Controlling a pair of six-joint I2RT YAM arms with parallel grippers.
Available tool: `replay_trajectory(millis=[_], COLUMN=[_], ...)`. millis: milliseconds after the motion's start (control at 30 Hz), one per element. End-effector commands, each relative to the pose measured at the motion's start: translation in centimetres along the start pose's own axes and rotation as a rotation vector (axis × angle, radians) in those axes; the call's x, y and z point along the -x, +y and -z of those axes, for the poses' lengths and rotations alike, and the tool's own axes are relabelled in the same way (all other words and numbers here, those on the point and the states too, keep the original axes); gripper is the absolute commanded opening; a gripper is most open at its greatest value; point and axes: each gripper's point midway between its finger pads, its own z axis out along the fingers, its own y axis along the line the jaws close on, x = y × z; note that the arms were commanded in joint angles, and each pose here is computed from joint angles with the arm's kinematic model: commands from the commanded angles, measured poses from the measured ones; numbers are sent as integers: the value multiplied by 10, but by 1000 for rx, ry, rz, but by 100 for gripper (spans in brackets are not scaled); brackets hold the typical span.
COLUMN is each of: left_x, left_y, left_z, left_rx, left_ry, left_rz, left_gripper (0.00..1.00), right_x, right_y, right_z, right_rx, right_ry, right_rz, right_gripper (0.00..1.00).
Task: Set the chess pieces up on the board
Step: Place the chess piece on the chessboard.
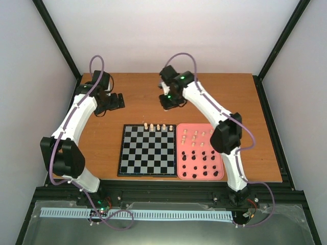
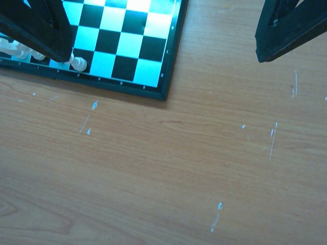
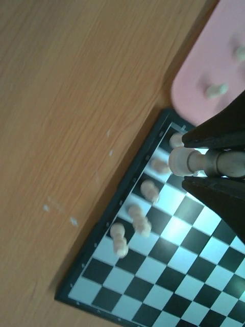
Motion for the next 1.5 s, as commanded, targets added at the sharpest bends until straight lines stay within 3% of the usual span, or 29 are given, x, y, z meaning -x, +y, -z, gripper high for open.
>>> replay_trajectory(millis=[0,367,533,900,1167,1267,1467], left_x=[-8,-19,-27,-35,-41,-42,-46], left_y=[15,35,38,46,50,50,49], left_z=[19,17,23,35,35,36,41], left_rx=[45,124,117,134,147,145,132], left_ry=[-24,-10,-20,-48,-39,-38,-31], left_rz=[55,110,136,163,155,145,110], left_gripper=[100,100,100,100,100,100,100], right_x=[-7,-82,-109,-120,-111,-108,-77], right_y=[49,133,129,119,123,126,126], right_z=[-8,-41,-71,-115,-102,-91,-23], right_rx=[66,93,50,23,33,43,55], right_ry=[43,197,288,323,278,260,96], right_rz=[111,335,354,364,371,372,338], right_gripper=[4,5,7,9,33,37,50])
